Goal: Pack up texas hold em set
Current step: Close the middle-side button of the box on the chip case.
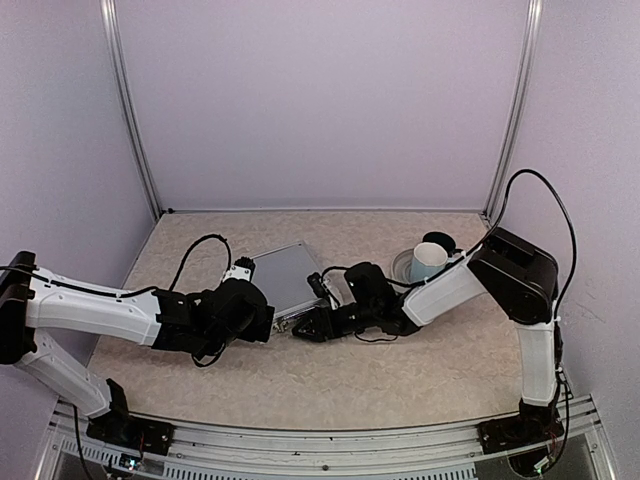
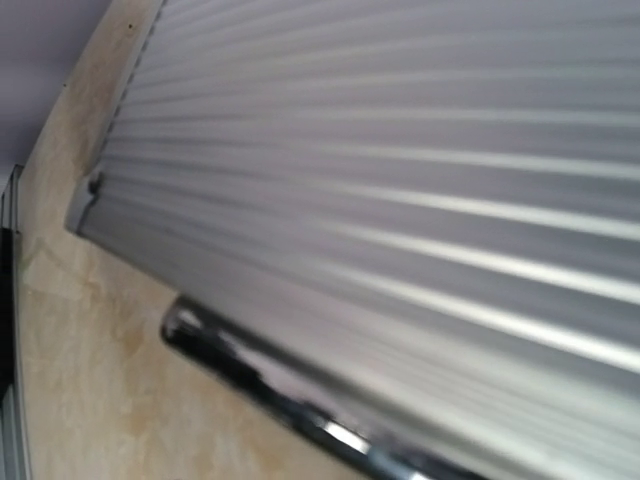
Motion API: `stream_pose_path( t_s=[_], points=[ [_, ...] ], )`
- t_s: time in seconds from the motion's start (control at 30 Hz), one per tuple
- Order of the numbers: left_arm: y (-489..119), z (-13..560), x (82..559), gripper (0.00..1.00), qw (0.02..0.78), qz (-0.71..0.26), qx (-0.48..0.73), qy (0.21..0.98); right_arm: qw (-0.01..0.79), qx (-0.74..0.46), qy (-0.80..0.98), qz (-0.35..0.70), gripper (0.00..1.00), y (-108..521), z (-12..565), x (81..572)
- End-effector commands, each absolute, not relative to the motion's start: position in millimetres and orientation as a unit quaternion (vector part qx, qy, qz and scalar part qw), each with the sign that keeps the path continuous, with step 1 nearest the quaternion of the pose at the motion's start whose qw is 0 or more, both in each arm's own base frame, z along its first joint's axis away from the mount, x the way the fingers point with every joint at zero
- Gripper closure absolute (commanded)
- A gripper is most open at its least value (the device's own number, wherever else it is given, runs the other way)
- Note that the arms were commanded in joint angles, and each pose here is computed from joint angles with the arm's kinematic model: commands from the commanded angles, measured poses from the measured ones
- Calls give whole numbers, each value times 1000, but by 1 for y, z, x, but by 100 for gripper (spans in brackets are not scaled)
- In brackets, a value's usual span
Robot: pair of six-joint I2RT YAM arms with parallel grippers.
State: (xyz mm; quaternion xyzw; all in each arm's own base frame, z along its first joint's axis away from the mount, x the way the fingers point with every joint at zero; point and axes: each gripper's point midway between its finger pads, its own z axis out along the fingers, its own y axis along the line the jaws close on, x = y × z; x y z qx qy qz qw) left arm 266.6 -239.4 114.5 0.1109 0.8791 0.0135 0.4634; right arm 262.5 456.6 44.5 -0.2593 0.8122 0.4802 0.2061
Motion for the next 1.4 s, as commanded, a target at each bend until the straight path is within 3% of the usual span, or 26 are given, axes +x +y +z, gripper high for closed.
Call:
stream_pose_path(
  t_s=[0.0,1.37],
  points=[
    [-238,118,266,1,468,18,108,877,209,-266,793,507,42,461,68,255],
    [-230,119,266,1,471,33,102,876,196,-263,805,495,49,458,81,263]
  ],
)
